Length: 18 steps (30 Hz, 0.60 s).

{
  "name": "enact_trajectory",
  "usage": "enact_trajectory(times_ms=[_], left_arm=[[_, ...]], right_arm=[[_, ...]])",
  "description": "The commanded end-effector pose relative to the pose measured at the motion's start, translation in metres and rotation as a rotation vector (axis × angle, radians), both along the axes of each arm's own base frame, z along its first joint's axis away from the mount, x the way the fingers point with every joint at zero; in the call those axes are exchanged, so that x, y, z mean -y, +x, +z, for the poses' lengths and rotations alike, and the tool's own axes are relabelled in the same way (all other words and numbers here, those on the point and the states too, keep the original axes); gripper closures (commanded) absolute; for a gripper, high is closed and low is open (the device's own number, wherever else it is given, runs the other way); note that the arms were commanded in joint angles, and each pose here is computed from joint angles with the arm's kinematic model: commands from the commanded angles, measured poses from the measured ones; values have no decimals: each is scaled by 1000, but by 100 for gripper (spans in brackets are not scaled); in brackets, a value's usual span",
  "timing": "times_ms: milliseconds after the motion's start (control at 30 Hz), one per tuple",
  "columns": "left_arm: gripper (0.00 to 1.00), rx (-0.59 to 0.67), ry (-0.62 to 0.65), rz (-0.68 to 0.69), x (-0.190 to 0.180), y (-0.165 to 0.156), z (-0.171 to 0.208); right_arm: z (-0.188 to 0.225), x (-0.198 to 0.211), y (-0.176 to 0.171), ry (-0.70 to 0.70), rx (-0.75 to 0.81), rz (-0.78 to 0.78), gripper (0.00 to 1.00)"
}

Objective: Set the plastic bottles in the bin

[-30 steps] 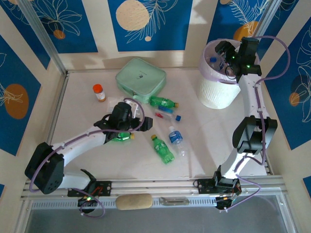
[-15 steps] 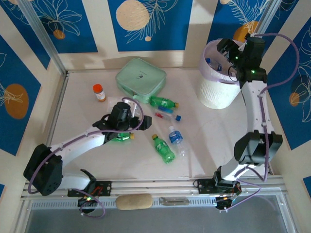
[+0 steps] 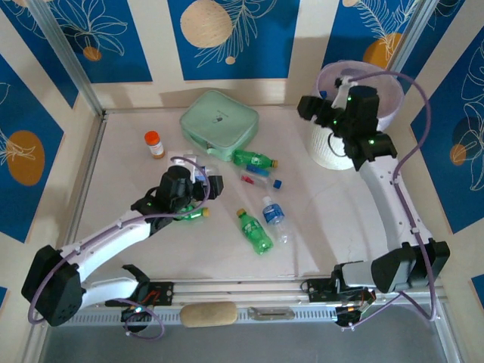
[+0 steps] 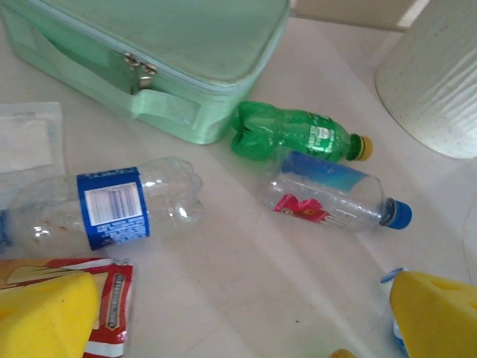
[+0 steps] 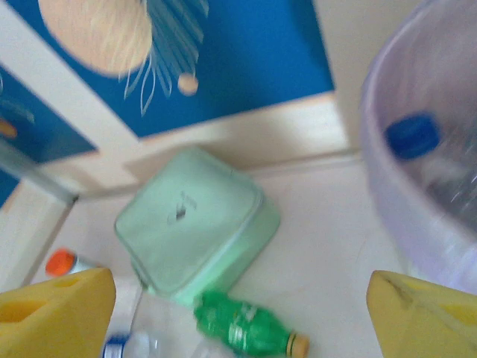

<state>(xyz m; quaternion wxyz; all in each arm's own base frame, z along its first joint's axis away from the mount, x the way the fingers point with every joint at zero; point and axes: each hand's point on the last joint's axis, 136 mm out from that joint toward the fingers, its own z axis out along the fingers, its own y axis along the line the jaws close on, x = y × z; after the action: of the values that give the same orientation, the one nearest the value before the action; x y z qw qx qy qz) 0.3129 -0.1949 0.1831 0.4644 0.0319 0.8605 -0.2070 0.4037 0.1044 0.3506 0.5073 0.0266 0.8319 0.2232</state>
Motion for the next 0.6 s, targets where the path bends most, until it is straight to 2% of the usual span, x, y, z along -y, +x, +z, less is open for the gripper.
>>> enact_trajectory(times_ms=[0, 333, 567], left_arm=[[0, 44, -22, 81, -18, 8, 12], [0, 1, -119, 166, -44, 15, 3], [0, -49, -202, 207, -58, 16, -9]], right_arm=[[-36, -25, -31, -71, -102, 113, 12], [-157, -80, -102, -144, -492, 249, 11], [-205, -72, -130, -370, -648, 139, 11]])
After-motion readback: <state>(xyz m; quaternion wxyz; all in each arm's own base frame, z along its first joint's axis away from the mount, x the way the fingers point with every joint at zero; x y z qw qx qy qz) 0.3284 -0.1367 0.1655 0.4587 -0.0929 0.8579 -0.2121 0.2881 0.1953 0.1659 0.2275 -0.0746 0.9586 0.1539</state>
